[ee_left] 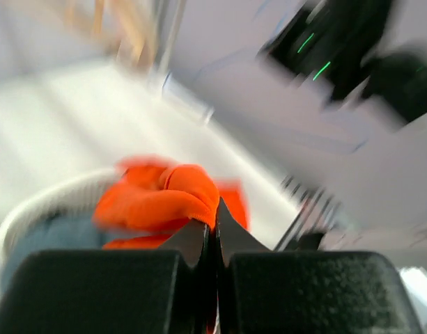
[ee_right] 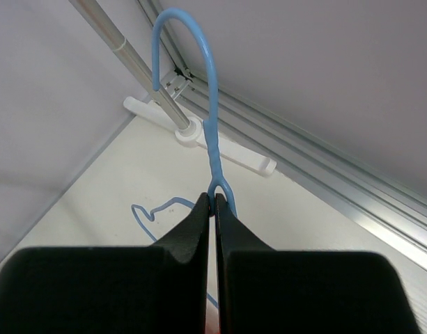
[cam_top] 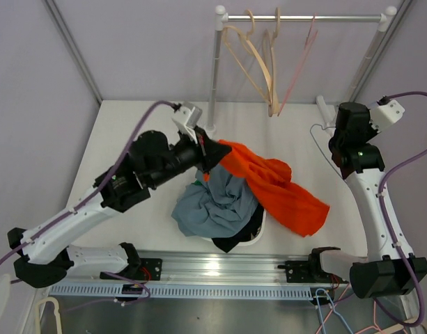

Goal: Remove the t-shirt from the hanger

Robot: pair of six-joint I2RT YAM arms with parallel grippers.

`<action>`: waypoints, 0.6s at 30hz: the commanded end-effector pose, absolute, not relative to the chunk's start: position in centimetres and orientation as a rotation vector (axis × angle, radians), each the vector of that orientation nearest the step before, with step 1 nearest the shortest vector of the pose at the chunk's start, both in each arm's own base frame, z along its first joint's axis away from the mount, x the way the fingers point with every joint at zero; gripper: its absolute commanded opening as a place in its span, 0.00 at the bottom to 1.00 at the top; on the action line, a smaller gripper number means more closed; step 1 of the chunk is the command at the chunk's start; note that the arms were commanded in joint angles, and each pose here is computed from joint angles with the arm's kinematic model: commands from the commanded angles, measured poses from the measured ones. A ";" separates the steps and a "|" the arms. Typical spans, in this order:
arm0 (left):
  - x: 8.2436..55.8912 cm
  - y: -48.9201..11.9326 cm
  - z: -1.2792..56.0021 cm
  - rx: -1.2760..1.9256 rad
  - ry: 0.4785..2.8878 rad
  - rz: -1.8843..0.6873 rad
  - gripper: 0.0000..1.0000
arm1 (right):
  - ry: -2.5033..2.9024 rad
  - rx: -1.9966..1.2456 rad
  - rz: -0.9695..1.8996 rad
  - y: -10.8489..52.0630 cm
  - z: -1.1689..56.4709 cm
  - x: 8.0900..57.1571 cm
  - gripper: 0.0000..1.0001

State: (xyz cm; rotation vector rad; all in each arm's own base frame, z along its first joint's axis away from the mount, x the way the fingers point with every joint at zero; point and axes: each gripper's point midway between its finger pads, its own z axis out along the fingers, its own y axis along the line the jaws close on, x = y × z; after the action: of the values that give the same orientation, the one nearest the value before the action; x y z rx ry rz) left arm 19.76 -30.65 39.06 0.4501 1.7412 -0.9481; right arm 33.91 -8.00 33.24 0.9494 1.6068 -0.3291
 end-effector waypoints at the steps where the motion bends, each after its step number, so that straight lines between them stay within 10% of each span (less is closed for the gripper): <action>1: 18.9 -31.4 50.8 0.463 1.413 -1.094 0.01 | 1.440 0.980 -0.321 -8.9 37.6 34.8 0.00; 8: 15.2 -30.6 68.7 0.513 0.932 -1.240 0.01 | 1.421 0.975 -0.289 -8.8 38.3 36.6 0.00; 18: 21.1 -29.8 72.0 0.446 0.873 -1.053 0.01 | 1.416 0.948 -0.219 -9.4 38.9 38.4 0.00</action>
State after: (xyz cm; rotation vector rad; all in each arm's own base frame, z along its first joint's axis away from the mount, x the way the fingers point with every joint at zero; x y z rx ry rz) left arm 20.01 -30.18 71.36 0.4351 0.9200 -1.0989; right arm 37.37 -9.06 35.37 0.9465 1.5237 -0.2864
